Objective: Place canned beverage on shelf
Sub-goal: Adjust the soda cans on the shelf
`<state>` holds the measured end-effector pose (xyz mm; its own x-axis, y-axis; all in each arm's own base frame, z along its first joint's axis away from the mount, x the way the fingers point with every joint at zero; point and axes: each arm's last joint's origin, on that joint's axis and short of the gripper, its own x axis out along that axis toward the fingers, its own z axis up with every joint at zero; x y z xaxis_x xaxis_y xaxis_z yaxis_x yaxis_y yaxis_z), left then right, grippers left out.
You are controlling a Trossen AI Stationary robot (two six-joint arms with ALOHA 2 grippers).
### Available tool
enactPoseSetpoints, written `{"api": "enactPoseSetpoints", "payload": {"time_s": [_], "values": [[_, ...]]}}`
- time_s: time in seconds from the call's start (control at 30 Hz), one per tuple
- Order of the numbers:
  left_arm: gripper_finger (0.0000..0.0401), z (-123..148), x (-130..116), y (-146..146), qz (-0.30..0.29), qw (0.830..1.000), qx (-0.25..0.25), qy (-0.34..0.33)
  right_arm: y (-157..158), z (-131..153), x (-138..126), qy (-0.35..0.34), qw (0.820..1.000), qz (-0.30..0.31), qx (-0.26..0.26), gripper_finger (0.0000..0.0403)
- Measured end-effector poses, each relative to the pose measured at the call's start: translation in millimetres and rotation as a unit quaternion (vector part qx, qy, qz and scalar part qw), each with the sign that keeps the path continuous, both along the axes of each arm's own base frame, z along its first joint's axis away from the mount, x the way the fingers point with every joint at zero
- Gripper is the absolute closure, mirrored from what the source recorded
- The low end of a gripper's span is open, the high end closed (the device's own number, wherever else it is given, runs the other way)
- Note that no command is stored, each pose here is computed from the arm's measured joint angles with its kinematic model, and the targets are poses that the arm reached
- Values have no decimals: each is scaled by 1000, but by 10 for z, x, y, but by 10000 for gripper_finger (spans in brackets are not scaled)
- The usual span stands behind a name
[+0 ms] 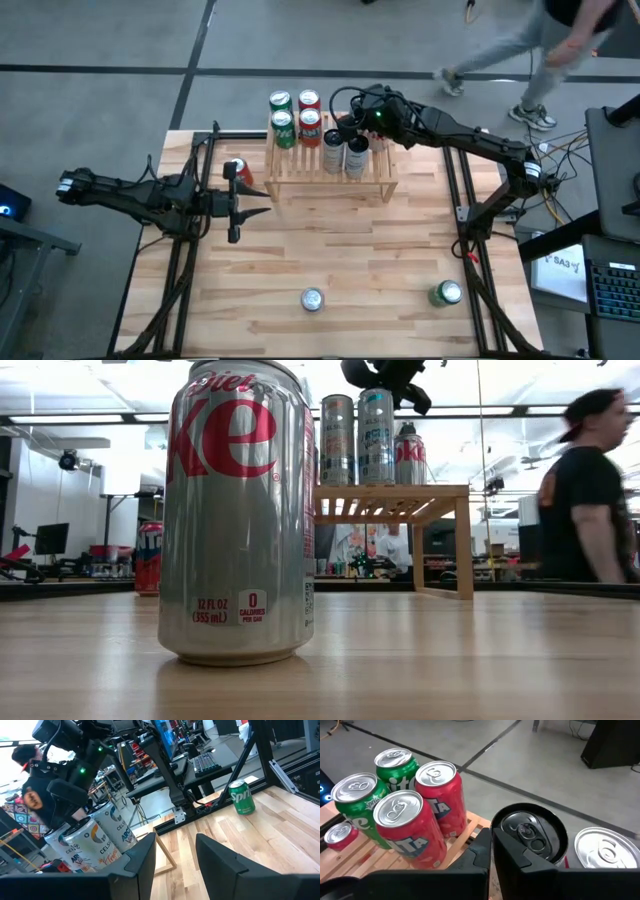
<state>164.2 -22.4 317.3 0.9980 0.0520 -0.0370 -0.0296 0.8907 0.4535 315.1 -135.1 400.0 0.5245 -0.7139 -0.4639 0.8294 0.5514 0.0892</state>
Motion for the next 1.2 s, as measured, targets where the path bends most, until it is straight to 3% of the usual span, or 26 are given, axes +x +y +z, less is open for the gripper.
{"api": "enactPoseSetpoints", "payload": {"time_s": [0.63,1.2], "values": [[276,-1,0,0,0,1000,0,0,-38,14,27,-5,999,-40,-32,394],[276,-3,1,0,0,1000,0,2,77,-37,110,-6,1000,20,2,394]]}}
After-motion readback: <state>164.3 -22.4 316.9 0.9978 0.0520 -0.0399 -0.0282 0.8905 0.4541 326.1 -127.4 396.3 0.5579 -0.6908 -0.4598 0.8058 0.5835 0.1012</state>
